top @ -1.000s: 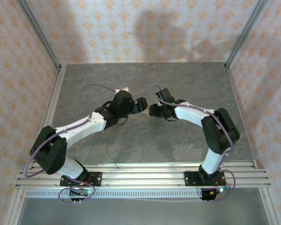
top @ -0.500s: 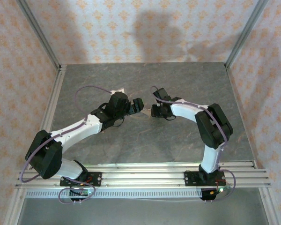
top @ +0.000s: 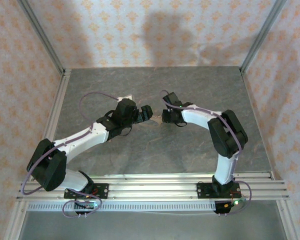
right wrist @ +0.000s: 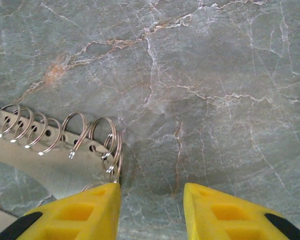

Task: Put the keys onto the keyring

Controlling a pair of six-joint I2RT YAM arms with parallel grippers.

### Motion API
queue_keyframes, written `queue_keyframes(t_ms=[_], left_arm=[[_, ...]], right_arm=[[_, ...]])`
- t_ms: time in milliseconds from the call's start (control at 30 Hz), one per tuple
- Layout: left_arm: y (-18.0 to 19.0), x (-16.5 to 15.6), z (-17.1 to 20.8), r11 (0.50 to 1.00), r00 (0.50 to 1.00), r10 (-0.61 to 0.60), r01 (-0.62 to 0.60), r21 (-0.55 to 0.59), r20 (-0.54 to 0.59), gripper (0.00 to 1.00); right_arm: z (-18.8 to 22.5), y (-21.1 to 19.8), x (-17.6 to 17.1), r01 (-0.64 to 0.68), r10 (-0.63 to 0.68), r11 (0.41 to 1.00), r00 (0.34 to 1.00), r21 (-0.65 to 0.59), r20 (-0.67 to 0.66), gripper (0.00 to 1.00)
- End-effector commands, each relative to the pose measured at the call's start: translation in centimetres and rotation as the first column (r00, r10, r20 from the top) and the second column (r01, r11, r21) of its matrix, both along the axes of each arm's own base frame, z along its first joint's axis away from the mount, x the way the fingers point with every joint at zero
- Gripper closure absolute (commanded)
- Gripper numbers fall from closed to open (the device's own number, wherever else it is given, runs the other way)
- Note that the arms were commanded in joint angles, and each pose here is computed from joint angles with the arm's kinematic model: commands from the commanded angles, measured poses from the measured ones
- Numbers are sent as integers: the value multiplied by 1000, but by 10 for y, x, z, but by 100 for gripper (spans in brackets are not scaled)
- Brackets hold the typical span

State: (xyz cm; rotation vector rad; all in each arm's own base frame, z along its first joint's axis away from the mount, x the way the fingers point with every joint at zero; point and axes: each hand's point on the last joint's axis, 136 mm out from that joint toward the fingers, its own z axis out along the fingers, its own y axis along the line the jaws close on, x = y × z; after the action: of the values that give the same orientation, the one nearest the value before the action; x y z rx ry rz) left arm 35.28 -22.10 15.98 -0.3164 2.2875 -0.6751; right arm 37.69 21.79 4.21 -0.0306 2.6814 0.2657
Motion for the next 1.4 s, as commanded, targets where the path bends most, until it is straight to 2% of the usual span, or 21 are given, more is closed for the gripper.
queue_keyframes(t_ms=[0, 200, 367, 567, 833, 1033, 1367], left_arm=[[14, 1, 3, 999, 999, 34, -35, 26, 20, 2], [27, 6, 10, 998, 998, 58, -59, 26, 34, 2], [33, 6, 13, 997, 997, 68, -69, 27, 36, 2], [36, 4, 11, 997, 997, 74, -75, 28, 33, 2], [35, 5, 10, 997, 997, 73, -74, 24, 30, 2], [35, 5, 8, 997, 997, 73, -74, 21, 27, 2], [33, 5, 5, 997, 997, 72, -73, 12, 21, 2]], right_arm=[[23, 9, -8, -47, 44, 997, 997, 57, 55, 60], [22, 22, -24, -145, 141, 987, 989, 75, 53, 57], [17, 33, -29, -202, 201, 979, 979, 37, 43, 56], [10, 31, -22, -197, 198, 980, 980, -36, 33, 56], [-1, 33, -18, -209, 210, 976, 978, -63, 11, 57], [-6, 28, -12, -192, 195, 976, 981, -104, 15, 61], [-9, 24, -9, -184, 187, 974, 982, -135, 15, 75]])
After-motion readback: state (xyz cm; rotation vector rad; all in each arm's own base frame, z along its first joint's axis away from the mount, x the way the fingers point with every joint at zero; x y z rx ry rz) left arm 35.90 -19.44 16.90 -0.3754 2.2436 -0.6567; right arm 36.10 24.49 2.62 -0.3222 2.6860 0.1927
